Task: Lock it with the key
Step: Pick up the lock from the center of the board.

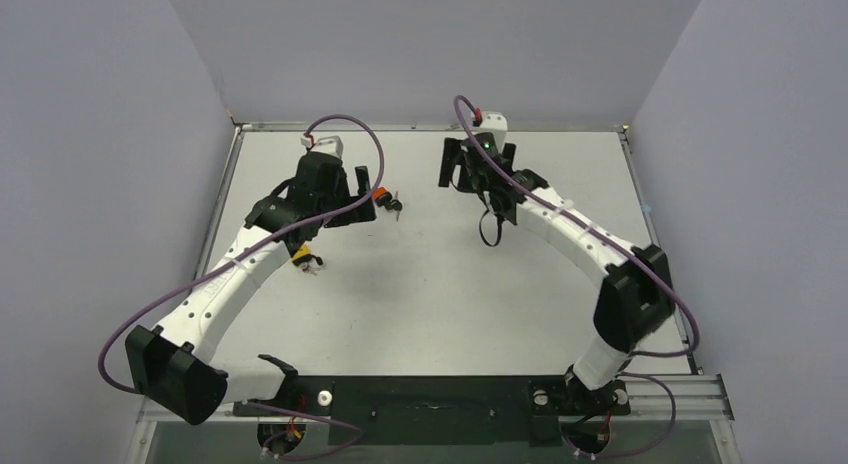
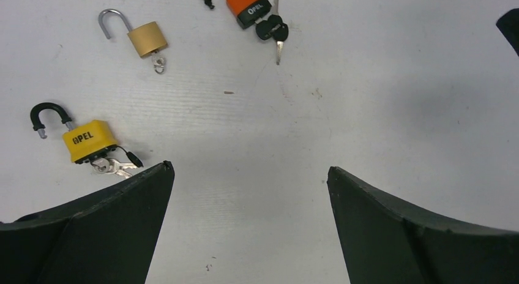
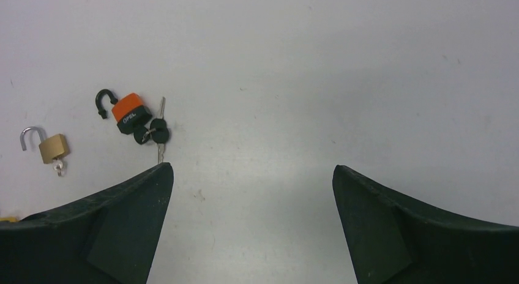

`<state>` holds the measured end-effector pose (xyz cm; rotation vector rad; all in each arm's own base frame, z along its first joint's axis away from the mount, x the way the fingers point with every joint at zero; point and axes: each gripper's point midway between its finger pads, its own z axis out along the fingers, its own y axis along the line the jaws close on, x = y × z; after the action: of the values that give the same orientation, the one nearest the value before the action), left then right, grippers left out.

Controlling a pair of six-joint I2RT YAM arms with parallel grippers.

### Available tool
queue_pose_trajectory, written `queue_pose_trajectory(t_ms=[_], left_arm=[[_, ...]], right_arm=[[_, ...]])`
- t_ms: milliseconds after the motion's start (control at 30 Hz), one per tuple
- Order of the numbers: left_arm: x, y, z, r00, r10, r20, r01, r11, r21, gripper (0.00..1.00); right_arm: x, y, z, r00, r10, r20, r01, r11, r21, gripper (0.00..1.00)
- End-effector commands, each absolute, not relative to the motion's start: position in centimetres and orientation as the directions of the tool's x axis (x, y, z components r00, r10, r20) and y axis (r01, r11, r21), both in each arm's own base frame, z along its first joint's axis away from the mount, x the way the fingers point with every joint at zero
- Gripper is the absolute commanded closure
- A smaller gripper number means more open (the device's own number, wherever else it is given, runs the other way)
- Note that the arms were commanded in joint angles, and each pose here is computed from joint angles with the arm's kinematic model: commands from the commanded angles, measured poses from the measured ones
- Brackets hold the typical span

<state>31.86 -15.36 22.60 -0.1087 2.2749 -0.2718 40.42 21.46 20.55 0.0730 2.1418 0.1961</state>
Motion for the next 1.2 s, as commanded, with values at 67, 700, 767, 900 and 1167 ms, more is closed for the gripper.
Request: queue_pose_trajectory(t_ms=[67,700,767,900,1167], left_arm=[[33.1,-11.3,24.0,-0.654,-0.323,-0.684,-0.131,0.939,-0.317,0.03],[30.6,-9.7,26.0,-0.644,-0.483,-0.594,-0.182,0.85,-0.494,0.03],[30.4,-9.7,26.1,-0.646,-0.482,-0.592,-0.18,0.849,-0.496,0.03],[30.1,-9.7,26.4,-0.653,-0.487,-0.58,-0.177,0.843,-0.508,0.03],[29.9,-10.2,27.0,-0.652,-0.504,-0.567,-0.163,0.823,-0.544,0.03]], right_arm=[[48.0,27.9,19.1,-0.522,-0.06,-0.851,-0.225,0.972,0.07,0.01],[55.5,42.6,10.5,-0.549,0.119,-0.827,-0.35,0.866,0.357,0.01],[55.7,43.6,10.5,-0.552,0.147,-0.821,-0.351,0.852,0.389,0.01],[55.3,44.8,10.0,-0.576,0.18,-0.798,-0.324,0.846,0.424,0.0],[53.5,46.7,7.5,-0.65,0.242,-0.72,-0.27,0.813,0.516,0.01]])
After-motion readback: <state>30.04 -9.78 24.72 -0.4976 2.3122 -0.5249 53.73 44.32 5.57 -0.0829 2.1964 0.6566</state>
